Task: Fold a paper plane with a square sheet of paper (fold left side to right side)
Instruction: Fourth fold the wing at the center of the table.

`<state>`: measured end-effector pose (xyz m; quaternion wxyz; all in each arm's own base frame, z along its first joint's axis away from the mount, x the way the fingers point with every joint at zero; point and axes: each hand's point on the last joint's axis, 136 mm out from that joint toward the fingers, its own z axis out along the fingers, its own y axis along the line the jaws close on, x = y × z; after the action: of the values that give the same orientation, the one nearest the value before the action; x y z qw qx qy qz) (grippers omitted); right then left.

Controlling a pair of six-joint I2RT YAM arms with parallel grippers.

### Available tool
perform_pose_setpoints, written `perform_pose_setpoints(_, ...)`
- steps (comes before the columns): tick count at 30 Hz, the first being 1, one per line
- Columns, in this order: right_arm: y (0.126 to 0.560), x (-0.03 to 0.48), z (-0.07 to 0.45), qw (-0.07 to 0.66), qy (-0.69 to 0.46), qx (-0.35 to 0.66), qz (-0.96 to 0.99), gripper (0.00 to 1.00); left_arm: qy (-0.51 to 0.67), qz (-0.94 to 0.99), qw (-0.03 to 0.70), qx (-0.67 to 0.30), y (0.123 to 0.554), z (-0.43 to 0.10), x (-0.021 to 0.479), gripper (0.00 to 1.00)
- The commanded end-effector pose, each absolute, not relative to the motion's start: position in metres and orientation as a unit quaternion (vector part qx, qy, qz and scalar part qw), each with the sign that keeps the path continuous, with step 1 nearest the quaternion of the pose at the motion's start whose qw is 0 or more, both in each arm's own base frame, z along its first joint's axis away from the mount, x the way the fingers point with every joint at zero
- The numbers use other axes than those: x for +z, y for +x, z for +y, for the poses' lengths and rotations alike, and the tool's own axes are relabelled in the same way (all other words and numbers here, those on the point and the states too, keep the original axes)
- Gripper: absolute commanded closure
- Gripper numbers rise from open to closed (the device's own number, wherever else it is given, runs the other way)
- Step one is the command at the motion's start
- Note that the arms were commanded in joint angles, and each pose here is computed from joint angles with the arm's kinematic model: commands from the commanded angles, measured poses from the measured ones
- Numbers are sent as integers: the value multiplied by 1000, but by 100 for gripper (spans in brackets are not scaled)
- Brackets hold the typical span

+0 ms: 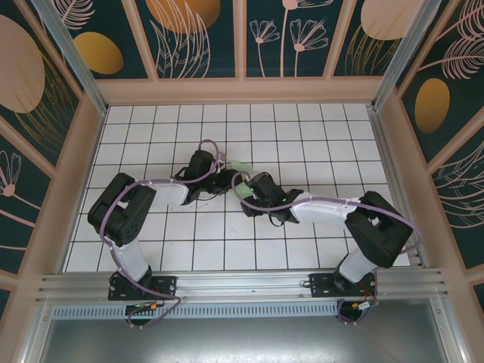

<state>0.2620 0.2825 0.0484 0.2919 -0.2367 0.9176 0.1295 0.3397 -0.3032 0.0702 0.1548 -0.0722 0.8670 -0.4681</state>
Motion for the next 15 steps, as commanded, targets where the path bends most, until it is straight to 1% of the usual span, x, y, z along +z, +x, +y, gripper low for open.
perform_pose_setpoints(1,273,53,287,313,-231,110,915,45,-65,859,159,-482,342,-310,86,67)
perform_pose_setpoints(3,274,50,289,311,-233,106,915,45,-65,859,160,-483,343,-310,87,67)
perform_pose_setpoints(15,280,40,289,307,-231,85,919,54,-64,862,161,-477,343,-309,86,67)
